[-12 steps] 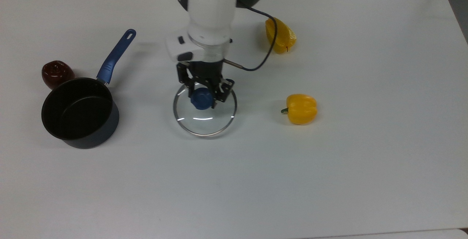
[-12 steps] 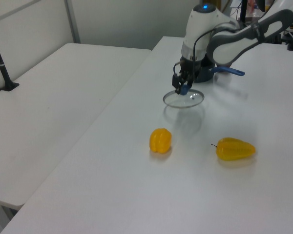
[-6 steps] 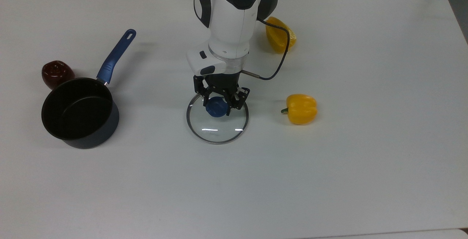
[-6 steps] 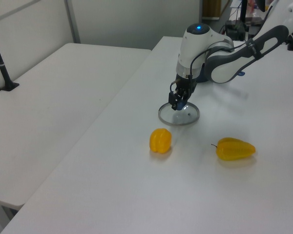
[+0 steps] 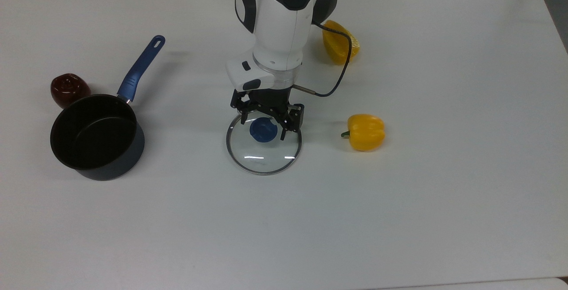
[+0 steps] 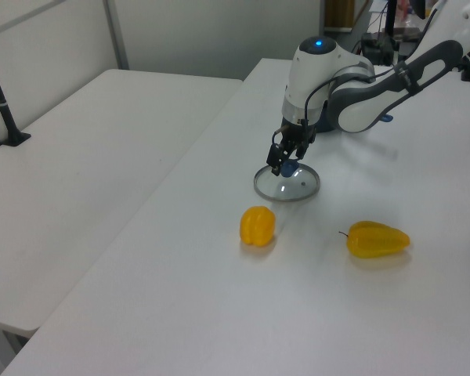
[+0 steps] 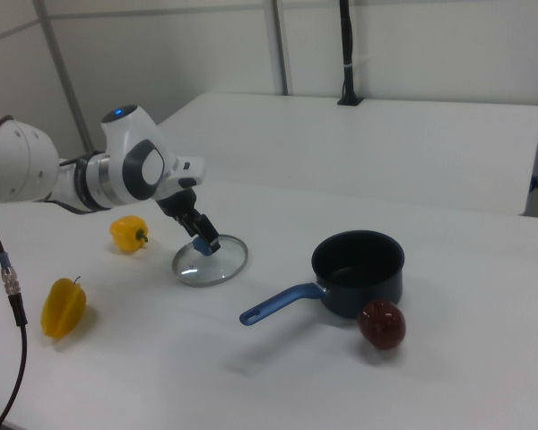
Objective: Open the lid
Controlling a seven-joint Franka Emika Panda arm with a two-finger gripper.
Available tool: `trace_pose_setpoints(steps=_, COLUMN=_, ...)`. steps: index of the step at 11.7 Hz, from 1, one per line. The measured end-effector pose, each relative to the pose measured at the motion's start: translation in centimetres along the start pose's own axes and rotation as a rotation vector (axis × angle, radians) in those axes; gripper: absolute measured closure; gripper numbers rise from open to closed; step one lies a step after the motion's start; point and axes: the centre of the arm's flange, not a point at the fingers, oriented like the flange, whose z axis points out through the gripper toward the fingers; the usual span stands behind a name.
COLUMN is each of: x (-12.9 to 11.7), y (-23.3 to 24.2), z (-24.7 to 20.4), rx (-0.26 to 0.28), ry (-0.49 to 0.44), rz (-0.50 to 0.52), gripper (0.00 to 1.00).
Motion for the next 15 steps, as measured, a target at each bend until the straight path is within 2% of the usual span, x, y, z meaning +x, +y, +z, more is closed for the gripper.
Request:
trace_pose_setpoints(steps=2, x=0.5, y=1.0, z=-2.8, rx=-0.042, ry=-0.027, rz=-0.01, gripper=0.0)
trace_pose_setpoints(steps=5, x=1.0, y=4.7, z=-11.1, rx=-0.113, ry=-0.09, rz=-0.123, gripper=0.0)
trace_pose_setpoints(steps=6, x=0.9, y=6.8, z=-14.3, rx=-0.105, ry=-0.127, rz=-0.168, gripper=0.0)
trace_pose_setpoints(steps=9, x=0.3, y=13.7, z=-22.0, rx=-0.014, ry=-0.226, rz=-0.265, gripper=0.0)
trace_pose_setpoints(steps=12, x=0.2, y=20.1, z=-26.7, rx=0.064, ry=-0.222, rz=-0.266, gripper=0.0)
trace_pose_setpoints(steps=15, x=-0.2, y=21.8, z=-28.1, rx=0.078, ry=-0.214, rz=-0.25, gripper=0.0)
